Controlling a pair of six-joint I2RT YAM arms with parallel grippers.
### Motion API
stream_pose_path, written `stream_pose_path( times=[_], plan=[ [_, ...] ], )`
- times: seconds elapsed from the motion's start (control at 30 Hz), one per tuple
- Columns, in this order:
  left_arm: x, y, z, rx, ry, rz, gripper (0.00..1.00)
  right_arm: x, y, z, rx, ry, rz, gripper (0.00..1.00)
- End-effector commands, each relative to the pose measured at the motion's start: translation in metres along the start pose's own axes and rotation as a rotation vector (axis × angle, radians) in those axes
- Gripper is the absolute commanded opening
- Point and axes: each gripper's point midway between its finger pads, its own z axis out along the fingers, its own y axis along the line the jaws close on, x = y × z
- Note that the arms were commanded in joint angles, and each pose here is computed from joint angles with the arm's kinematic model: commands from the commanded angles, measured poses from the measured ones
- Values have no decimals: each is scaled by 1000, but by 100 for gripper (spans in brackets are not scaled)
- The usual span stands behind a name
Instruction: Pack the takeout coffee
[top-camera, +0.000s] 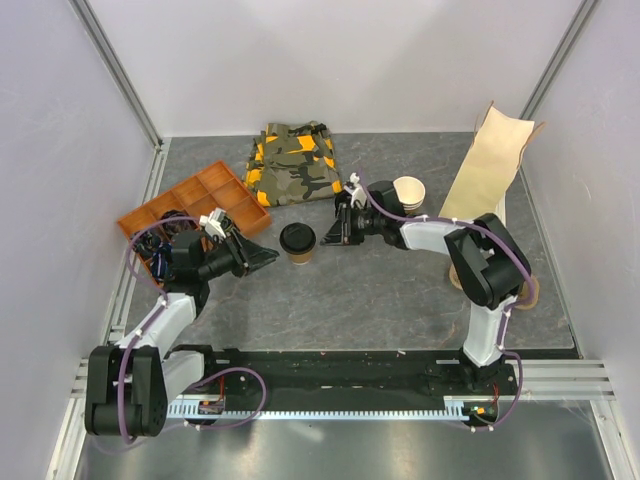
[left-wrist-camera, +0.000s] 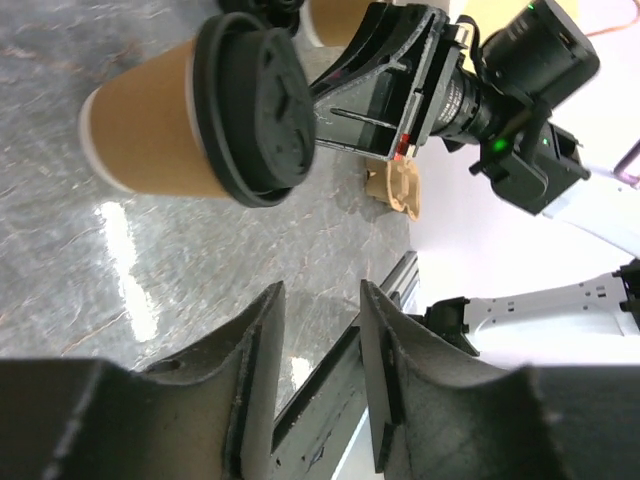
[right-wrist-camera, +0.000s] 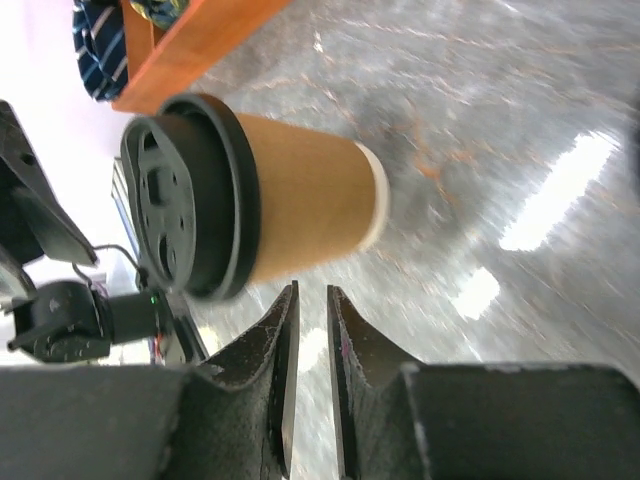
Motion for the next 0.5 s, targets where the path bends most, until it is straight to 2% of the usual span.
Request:
stream_pose_path(
  times=[0.0, 0.17, 0.27, 0.3, 0.47],
  plan=[
    [-26, -40, -2, 110, -44, 140, 40, -21, 38, -40, -79, 9, -97, 24],
    [-42, -52, 3, 130, -47, 170, 32, -46, 86, -58, -176, -22, -72, 22],
    [-49, -52, 8, 129, -44, 163, 29, -61, 111, -50, -257, -49, -48, 20],
    [-50, -50, 11, 128, -33, 153, 28, -60, 111, -42, -265, -34, 1, 18],
    [-58, -50, 19, 128, -13, 122, 22, -45, 132, -12, -333, 32, 16, 13]
  ],
)
